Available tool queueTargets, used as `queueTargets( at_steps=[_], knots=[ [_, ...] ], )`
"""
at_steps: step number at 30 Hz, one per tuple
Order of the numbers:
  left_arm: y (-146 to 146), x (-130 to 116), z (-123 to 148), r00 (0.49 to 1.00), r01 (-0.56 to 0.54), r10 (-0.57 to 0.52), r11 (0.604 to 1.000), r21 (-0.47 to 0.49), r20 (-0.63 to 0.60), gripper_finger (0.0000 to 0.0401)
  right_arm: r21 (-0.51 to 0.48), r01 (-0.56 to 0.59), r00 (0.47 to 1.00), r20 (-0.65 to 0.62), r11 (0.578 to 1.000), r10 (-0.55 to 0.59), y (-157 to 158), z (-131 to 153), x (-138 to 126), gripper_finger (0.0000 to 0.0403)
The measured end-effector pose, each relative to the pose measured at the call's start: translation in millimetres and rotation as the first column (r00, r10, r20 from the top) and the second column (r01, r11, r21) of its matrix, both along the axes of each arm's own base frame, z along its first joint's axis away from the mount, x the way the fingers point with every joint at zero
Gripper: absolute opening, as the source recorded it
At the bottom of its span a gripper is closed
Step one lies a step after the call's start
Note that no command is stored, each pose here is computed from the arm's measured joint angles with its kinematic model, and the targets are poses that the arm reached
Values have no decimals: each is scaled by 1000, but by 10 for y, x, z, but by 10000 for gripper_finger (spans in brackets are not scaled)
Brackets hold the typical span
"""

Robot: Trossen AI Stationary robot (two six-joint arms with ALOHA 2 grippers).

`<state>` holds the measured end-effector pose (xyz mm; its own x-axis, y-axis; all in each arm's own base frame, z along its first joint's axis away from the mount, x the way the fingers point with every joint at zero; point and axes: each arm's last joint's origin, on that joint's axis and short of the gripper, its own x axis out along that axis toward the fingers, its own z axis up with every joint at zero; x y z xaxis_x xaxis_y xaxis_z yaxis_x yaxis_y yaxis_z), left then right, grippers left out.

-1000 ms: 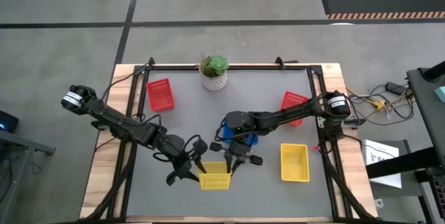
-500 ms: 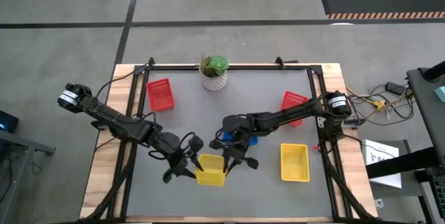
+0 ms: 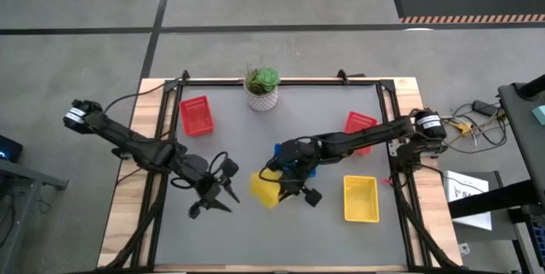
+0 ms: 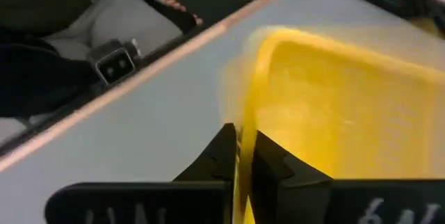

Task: Stack baskets by color
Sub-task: Stack the left yellow basket on the yellow baskets

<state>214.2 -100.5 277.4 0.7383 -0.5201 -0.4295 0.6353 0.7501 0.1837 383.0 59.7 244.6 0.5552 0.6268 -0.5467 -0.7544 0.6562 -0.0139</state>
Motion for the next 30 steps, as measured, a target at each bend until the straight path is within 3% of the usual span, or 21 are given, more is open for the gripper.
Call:
queueTargets(
  at_steps=[8,13,17,21,23,25,27,30],
  knots=[
    [35,-100,75,1000,1,-1,1000,-4,13,141,-143,170,983,-43,975,-178,-5,156,-172,10],
    [53,-125,104,999,-14,14,1000,-1,28,141,-248,295,944,-76,923,-322,21,240,-266,10],
    [107,-179,162,993,-101,99,995,23,66,141,-368,370,890,-121,853,-439,128,396,-357,10],
    [179,-220,229,960,-257,248,965,56,131,141,-404,440,811,-205,802,-548,214,602,-462,10],
    [217,-236,266,928,-347,332,935,67,171,141,-402,531,726,-239,746,-645,233,697,-508,10],
    [263,-251,318,876,-457,431,885,88,218,141,-387,673,579,-255,631,-774,223,796,-545,11],
    [316,-262,416,788,-589,539,801,107,297,141,-370,794,397,-286,482,-872,200,889,-602,11],
    [400,-316,536,635,-753,676,650,102,375,141,-362,882,156,-379,301,-912,200,965,-696,11]
  ],
)
